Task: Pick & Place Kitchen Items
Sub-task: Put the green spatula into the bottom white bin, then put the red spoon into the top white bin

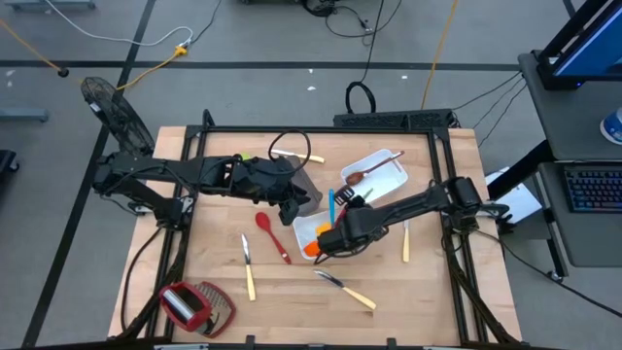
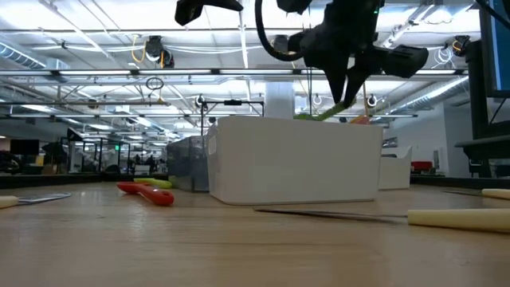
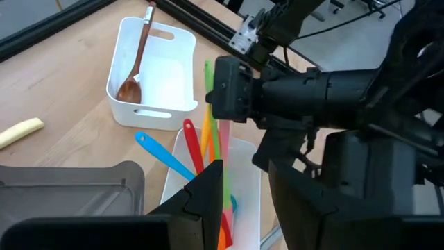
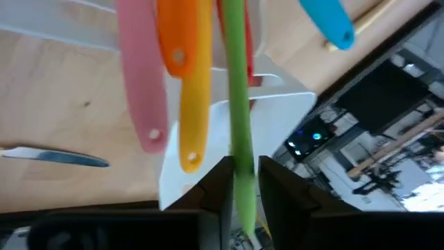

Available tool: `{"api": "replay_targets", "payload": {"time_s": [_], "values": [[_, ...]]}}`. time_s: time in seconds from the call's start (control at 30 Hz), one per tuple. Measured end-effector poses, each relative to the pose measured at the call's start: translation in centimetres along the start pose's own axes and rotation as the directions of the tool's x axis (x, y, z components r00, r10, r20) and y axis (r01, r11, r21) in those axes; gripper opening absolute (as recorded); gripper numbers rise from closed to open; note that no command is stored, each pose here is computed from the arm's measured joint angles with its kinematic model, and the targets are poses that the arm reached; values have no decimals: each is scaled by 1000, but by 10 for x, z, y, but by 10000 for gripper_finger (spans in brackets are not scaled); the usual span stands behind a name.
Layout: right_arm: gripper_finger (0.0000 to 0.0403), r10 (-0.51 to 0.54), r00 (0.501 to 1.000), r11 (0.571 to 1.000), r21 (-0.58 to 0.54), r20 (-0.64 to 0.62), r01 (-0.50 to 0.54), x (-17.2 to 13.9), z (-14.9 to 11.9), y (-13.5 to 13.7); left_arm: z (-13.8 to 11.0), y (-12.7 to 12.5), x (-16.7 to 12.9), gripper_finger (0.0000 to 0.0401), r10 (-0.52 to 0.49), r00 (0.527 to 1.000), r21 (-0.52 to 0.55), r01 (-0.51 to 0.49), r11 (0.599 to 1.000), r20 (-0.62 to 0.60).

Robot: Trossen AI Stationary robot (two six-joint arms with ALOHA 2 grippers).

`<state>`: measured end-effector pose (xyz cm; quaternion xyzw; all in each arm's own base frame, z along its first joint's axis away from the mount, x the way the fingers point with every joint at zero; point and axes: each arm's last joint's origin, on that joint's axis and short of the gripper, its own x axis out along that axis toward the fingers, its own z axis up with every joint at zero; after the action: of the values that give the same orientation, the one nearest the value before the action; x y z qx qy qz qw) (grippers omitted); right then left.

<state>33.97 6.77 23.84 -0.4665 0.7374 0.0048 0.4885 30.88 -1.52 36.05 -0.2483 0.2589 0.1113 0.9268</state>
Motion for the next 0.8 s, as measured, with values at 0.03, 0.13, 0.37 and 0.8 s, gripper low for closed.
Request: {"api": "replay_targets", "payload": {"time_s": [0.03, 0.13, 0.37, 0.8], "values": [[67, -12, 1000, 1000, -4, 1, 12, 0, 0, 0, 0, 0, 0, 120, 0, 1000, 0, 0, 1000, 0], [79, -17, 1000, 1000, -8, 6, 17, 0, 2, 0, 0, 0, 0, 120, 0, 1000, 2, 0, 1000, 0], [116, -15, 1000, 998, 54, 3, 15, 0, 1, 0, 0, 0, 0, 120, -2, 1000, 18, 2, 1000, -1], [129, -25, 999, 921, 390, 35, 9, -13, -19, -3, 1, 4, 0, 120, 24, 1000, 19, -24, 1000, -4]]}}
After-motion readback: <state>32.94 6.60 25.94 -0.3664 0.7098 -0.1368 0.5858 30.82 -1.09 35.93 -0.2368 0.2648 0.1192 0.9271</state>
